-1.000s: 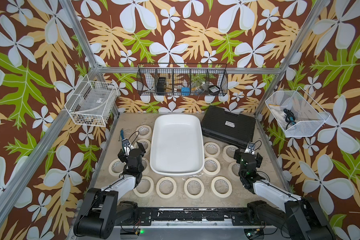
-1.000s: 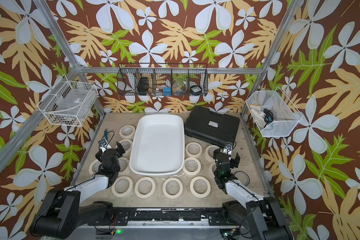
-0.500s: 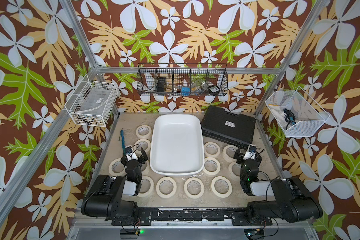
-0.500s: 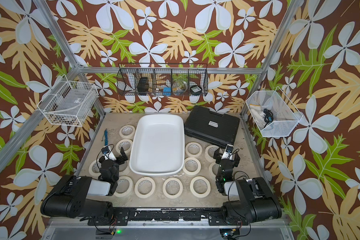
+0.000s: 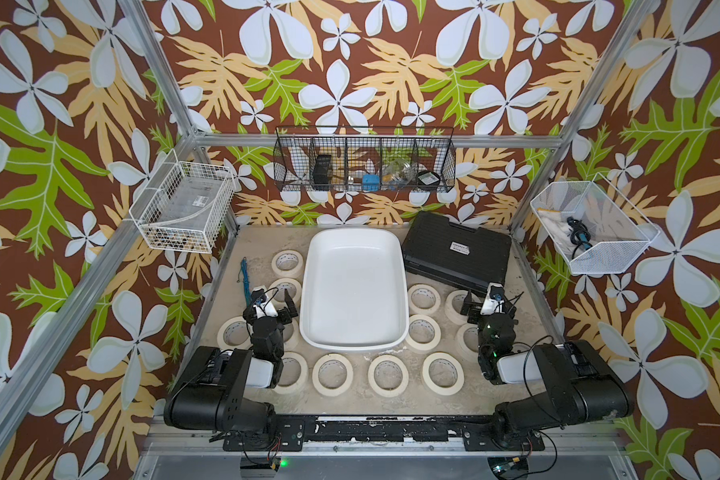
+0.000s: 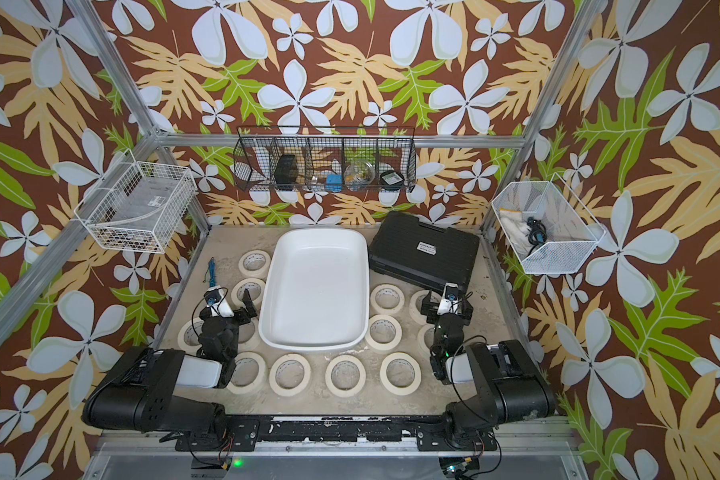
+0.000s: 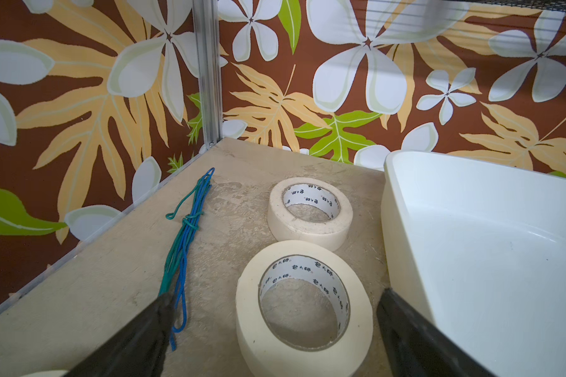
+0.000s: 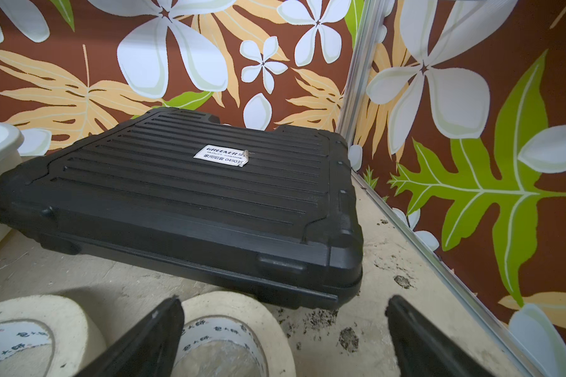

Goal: Take out the art tape in the storage box
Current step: Reset both arms

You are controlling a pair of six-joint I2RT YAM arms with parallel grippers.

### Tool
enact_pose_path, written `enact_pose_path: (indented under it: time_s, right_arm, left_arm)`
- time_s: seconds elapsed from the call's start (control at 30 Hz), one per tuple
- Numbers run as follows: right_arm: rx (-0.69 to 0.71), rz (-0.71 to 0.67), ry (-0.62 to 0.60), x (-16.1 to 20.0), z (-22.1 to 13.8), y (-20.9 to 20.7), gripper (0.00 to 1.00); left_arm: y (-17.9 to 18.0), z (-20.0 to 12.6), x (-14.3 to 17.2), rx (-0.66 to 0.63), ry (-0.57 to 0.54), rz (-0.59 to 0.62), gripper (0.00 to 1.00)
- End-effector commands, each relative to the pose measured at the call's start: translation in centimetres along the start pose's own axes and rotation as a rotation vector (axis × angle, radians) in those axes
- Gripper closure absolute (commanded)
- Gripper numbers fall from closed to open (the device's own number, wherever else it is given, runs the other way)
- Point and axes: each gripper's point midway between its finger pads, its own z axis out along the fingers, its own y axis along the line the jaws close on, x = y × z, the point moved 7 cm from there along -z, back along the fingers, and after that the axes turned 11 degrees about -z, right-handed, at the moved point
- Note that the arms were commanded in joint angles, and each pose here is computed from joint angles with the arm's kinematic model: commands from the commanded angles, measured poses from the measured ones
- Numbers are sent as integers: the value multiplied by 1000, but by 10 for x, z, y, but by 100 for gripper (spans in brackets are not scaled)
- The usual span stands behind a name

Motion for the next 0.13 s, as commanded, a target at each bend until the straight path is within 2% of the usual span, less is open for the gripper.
enact_pose_path:
  time_s: [0.0, 0.1]
  right_arm:
    - [-6, -2, -12, -3, 1, 1, 0]
    - [-5, -1, -14, -3, 1, 1, 0]
  left_arm:
    - [-3, 1, -5, 17, -26, -7, 0]
    - [-3, 1, -5, 16, -25, -7, 0]
